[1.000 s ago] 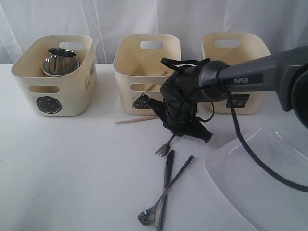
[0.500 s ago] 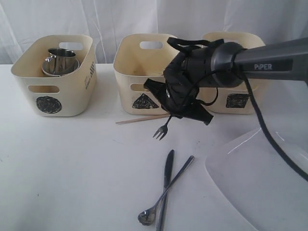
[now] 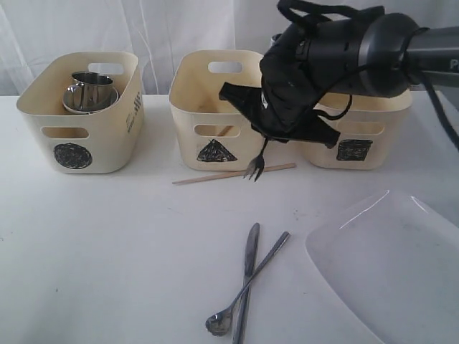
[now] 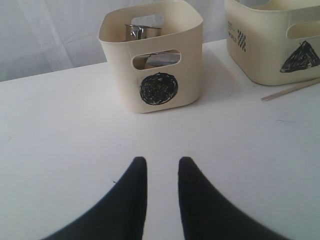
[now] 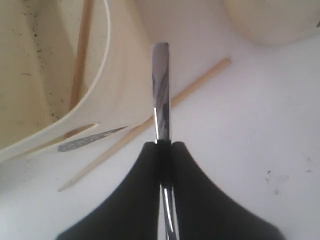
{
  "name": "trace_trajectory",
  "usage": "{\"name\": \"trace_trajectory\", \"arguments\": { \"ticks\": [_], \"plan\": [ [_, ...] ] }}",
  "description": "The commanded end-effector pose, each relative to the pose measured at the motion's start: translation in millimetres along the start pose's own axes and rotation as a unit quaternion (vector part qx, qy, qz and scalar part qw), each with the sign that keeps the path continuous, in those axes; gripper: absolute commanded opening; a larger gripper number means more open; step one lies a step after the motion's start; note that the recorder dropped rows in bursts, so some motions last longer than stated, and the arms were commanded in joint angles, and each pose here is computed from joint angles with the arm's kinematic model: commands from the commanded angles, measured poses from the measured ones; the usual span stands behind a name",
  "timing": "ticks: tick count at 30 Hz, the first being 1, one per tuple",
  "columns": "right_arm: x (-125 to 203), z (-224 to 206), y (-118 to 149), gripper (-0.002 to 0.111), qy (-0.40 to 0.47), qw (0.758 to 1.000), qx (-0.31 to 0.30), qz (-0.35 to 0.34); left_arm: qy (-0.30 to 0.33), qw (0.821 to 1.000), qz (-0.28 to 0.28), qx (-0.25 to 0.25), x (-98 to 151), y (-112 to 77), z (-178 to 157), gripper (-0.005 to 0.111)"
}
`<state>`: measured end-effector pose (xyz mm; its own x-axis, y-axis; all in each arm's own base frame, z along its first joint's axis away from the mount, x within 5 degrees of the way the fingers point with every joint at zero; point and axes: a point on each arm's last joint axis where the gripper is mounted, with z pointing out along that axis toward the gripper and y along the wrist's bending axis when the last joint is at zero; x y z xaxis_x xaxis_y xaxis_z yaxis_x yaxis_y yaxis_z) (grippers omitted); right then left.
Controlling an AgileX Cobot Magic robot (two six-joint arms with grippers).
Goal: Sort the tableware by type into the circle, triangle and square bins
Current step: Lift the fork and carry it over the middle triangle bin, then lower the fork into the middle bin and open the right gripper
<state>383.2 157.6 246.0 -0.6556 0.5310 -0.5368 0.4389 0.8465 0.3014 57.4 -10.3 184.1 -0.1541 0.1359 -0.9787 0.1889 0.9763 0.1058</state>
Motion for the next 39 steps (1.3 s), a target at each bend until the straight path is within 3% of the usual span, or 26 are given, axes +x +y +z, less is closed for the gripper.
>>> {"name": "trace_trajectory", "arguments": {
  "ticks": [1, 14, 22, 39],
  "plan": [
    [-10.1, -19.2, 0.4, 0.0, -0.026, 0.999, -0.015, -0.032, -0.002, 1.0, -0.006, 0.0, 0.4, -0.1, -0.3, 0.028],
    [-30.0, -38.0, 33.1, 0.0, -0.134, 0.965, -0.173, -0.145, -0.002, 1.0, -0.006, 0.0, 0.4, -0.1, -0.3, 0.028],
    [-56.3, -47.0, 57.7, 0.0, -0.202, 0.943, -0.188, -0.185, -0.002, 1.0, -0.006, 0.0, 0.4, -0.1, -0.3, 0.028],
    [-76.6, 10.8, 77.1, 0.0, -0.242, 0.927, -0.174, -0.228, -0.002, 1.0, -0.006, 0.0, 0.4, -0.1, -0.3, 0.028]
  ]
}}
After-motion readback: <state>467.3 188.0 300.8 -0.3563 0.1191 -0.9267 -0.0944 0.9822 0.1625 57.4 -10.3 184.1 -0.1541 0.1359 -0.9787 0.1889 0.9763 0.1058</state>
